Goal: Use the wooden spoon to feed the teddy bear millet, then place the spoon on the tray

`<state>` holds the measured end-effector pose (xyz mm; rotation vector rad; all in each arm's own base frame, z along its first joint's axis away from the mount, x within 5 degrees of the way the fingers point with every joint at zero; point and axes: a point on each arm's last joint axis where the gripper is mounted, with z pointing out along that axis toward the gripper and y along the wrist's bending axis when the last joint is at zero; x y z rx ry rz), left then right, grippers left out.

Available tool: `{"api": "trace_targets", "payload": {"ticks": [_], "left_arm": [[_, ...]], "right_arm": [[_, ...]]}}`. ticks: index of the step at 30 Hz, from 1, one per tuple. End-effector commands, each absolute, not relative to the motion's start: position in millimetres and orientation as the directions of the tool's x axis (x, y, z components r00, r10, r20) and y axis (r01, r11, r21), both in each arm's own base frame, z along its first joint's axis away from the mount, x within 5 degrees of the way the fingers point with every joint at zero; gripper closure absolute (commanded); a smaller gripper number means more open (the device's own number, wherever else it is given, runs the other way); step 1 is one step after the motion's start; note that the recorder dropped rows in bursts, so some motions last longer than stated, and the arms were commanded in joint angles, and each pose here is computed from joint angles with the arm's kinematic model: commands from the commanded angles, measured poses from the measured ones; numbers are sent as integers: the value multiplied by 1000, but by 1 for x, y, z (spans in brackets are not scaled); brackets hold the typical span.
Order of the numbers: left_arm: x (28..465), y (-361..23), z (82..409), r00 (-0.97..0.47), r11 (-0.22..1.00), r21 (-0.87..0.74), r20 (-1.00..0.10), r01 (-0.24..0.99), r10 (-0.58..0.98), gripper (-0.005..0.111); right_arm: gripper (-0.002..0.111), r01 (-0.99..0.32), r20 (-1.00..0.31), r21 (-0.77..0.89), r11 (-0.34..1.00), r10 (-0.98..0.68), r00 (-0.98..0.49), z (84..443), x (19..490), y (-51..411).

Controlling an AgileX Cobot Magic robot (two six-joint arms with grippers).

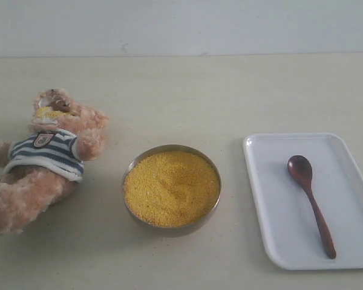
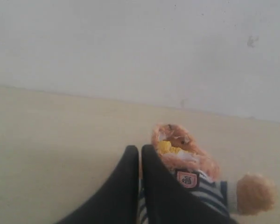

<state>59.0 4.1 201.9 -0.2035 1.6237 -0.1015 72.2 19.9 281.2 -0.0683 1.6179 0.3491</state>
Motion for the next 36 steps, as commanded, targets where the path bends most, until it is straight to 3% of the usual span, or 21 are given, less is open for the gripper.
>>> {"api": "trace_targets", "payload": {"ticks": [1,5,10,36], "left_arm": [[58,6,190,-159,977,-181,-967,-113,-197,103],[56,7,184,-224,978,-162,-956,-130,-188,103],[56,0,184,-241,997,-72,-967,-37,-78,103],[56,1,184,-241,998,-55,-968,-36,-63,103]], "right_arm": [[107,-251,-982,187,950,172,-81,281,72,20],[107,-251,-982,187,950,172,-81,281,72,20],[107,-251,-981,189,949,174,-81,281,72,20],[107,-251,-981,189,949,174,-81,281,72,20]]}}
